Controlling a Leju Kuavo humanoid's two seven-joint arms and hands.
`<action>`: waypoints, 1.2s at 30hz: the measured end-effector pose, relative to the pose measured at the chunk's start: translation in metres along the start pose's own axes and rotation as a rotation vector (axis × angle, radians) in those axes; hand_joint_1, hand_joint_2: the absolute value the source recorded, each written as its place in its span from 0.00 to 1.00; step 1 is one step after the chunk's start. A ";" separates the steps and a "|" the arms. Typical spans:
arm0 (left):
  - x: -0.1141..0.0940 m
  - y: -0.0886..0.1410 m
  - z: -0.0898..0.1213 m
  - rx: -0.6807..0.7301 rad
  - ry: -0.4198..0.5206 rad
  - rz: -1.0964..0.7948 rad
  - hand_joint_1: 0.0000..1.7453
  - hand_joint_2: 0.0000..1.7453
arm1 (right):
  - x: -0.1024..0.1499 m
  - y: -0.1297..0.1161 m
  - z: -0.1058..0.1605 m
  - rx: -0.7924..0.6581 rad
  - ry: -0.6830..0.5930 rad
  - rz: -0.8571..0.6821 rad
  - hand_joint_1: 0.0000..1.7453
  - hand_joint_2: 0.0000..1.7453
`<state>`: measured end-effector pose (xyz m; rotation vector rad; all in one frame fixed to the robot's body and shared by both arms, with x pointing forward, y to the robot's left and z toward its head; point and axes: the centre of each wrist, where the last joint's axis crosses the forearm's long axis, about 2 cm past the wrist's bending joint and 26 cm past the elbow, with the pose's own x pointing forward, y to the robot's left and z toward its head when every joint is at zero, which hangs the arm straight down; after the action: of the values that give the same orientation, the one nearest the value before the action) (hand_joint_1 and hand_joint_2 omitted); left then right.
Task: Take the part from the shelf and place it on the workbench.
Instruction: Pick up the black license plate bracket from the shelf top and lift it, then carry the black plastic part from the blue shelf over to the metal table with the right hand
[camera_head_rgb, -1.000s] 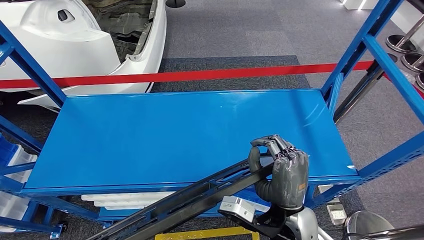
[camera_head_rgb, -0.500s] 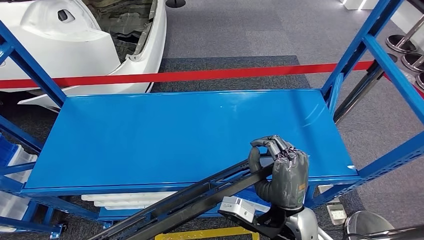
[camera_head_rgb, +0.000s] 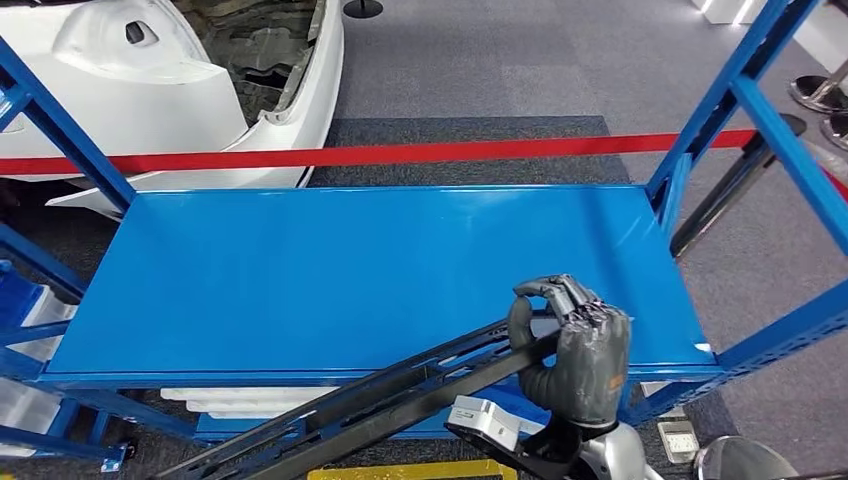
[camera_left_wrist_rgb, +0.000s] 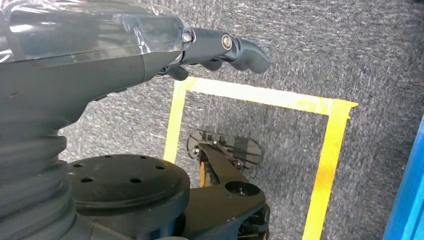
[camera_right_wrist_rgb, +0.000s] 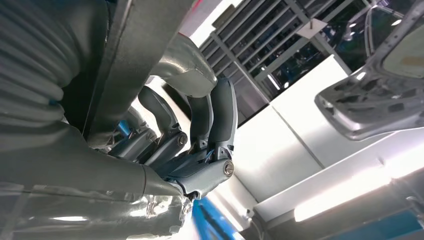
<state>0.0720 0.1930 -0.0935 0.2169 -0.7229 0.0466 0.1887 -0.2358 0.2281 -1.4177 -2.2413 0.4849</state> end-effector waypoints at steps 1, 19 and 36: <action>0.000 0.000 0.000 0.001 0.001 0.000 0.00 1.00 | 0.000 0.000 0.000 0.000 -0.001 0.001 1.00 1.00; -0.001 0.000 0.000 0.008 0.004 0.001 0.00 1.00 | 0.000 0.000 -0.001 -0.004 -0.007 -0.001 1.00 1.00; 0.000 0.000 0.000 0.004 0.000 0.001 0.00 1.00 | -0.002 -0.001 -0.002 -0.009 -0.002 0.007 1.00 1.00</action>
<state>0.0719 0.1924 -0.0933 0.2209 -0.7232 0.0491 0.1898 -0.2375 0.2296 -1.4301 -2.2434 0.4797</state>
